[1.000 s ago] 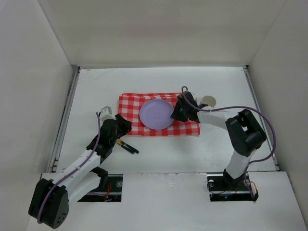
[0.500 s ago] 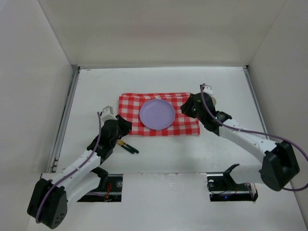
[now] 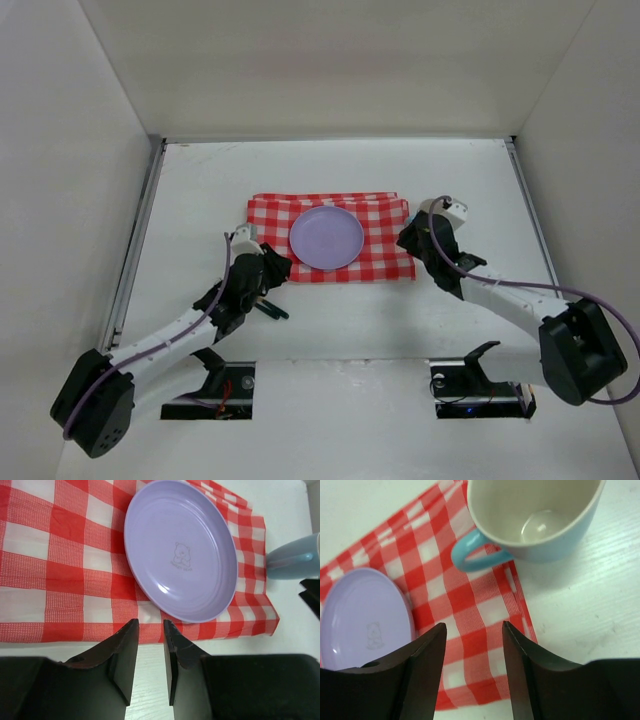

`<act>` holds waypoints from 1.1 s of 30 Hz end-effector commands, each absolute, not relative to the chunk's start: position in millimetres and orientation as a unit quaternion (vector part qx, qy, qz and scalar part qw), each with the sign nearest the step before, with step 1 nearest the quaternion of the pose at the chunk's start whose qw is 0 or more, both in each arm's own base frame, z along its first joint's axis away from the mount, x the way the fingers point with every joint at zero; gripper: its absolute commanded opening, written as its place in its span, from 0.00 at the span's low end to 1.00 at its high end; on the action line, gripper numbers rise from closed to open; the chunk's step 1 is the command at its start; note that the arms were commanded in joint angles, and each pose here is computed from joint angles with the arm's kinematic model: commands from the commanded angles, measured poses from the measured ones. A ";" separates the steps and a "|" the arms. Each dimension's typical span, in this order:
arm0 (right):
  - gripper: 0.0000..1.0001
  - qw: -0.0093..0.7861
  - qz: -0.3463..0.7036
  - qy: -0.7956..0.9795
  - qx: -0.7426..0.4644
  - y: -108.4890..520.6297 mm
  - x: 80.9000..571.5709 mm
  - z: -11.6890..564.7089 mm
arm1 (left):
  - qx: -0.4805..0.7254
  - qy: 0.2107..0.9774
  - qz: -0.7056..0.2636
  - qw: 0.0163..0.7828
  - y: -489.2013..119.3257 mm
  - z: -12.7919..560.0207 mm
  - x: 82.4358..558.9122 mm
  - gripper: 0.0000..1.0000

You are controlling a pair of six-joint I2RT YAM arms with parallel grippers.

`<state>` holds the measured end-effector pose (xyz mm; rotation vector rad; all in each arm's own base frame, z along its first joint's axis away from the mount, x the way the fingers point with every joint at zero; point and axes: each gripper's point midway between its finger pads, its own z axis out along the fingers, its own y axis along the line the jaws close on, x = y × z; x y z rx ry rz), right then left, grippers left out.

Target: Set the dinner table for one person

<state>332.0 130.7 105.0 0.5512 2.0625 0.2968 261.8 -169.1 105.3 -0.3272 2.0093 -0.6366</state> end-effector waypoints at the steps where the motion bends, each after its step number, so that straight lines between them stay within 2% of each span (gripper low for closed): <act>1: 0.55 0.544 0.168 0.784 0.247 133.0 361.8 146.5 | -0.129 0.807 -0.277 0.505 -180.4 124.1 269.3 0.25; 11: 0.54 0.558 0.193 0.761 0.267 123.4 394.4 139.8 | -0.118 0.817 -0.273 0.495 -192.4 115.3 266.4 0.28; 24: 0.41 0.559 0.206 0.745 0.300 126.9 414.8 120.6 | -0.112 0.820 -0.268 0.493 -198.6 111.3 257.7 0.29; 30: 0.24 0.549 0.190 0.745 0.328 117.6 409.1 99.6 | -0.111 0.819 -0.270 0.494 -199.6 113.1 257.0 0.29; 33: 0.20 0.553 0.185 0.742 0.330 112.3 402.8 100.0 | -0.109 0.820 -0.270 0.493 -200.8 112.7 256.1 0.29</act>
